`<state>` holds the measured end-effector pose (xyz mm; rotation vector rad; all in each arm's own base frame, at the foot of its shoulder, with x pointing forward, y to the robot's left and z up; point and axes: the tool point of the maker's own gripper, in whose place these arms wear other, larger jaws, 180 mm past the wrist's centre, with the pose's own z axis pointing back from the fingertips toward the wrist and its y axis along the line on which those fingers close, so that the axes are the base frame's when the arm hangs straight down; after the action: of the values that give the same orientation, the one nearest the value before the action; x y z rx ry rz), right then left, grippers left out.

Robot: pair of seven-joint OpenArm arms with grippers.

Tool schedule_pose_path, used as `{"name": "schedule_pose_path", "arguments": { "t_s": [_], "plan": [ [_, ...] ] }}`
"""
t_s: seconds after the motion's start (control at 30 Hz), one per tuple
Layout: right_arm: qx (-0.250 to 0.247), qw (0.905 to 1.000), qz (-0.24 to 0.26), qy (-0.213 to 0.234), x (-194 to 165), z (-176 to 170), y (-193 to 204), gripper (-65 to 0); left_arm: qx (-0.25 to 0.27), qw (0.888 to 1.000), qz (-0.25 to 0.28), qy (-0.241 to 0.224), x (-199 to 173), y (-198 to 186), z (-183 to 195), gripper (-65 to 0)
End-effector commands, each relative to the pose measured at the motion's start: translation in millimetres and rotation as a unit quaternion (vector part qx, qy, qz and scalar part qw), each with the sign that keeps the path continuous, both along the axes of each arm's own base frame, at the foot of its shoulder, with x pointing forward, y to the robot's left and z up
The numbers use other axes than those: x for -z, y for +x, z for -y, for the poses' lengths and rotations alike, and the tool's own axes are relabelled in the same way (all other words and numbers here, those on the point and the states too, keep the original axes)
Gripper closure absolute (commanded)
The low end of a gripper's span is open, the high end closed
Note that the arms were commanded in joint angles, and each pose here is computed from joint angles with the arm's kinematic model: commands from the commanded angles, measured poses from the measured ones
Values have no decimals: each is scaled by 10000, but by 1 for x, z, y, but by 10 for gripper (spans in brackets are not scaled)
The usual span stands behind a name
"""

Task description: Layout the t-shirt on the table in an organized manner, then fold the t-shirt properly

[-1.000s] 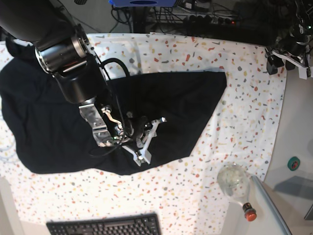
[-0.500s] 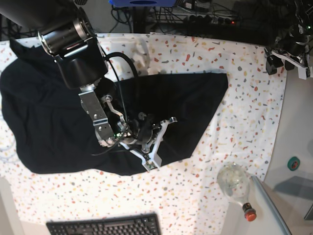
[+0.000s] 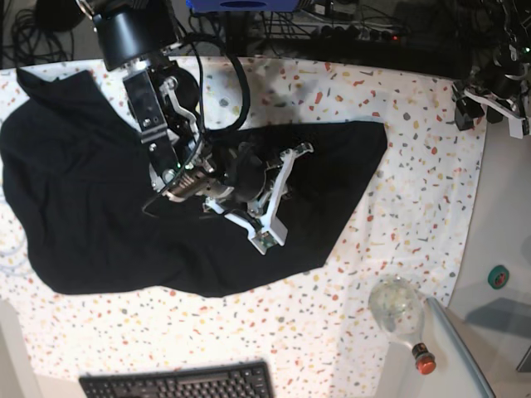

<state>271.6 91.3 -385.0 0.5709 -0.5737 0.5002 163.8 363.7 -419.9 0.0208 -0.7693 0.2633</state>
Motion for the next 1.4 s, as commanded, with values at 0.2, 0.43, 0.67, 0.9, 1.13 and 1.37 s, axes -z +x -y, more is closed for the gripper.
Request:
{"name": "schedule_pose_path", "arguments": {
  "t_s": [0.2, 0.43, 0.67, 0.9, 1.13, 1.37],
  "plan": [
    [-588, 9974, 263, 335, -23, -22, -70, 0, 70, 9994, 311, 160, -19, 18, -9, -449],
    [-724, 9969, 292, -34, -17, -5, -64, 0, 157, 9986, 443, 234, -29, 26, -6, -449],
    [-1159, 9888, -339, -882, 3, 17, -79, 0, 201, 9985, 463, 227, -29, 28, -4, -449],
    [-1935, 9712, -485, -1304, 14, 12, -111, -227, 175, 9980, 552, 253, -34, 36, -6, -449],
    [-1886, 9734, 65, -1302, -12, 21, -96, -321, 154, 9982, 514, 255, -32, 33, -8, -449],
    [-566, 9892, -243, -1330, 41, 60, 1, -6, 183, 9986, 420, 277, -29, 26, -7, -448]
  ]
}}
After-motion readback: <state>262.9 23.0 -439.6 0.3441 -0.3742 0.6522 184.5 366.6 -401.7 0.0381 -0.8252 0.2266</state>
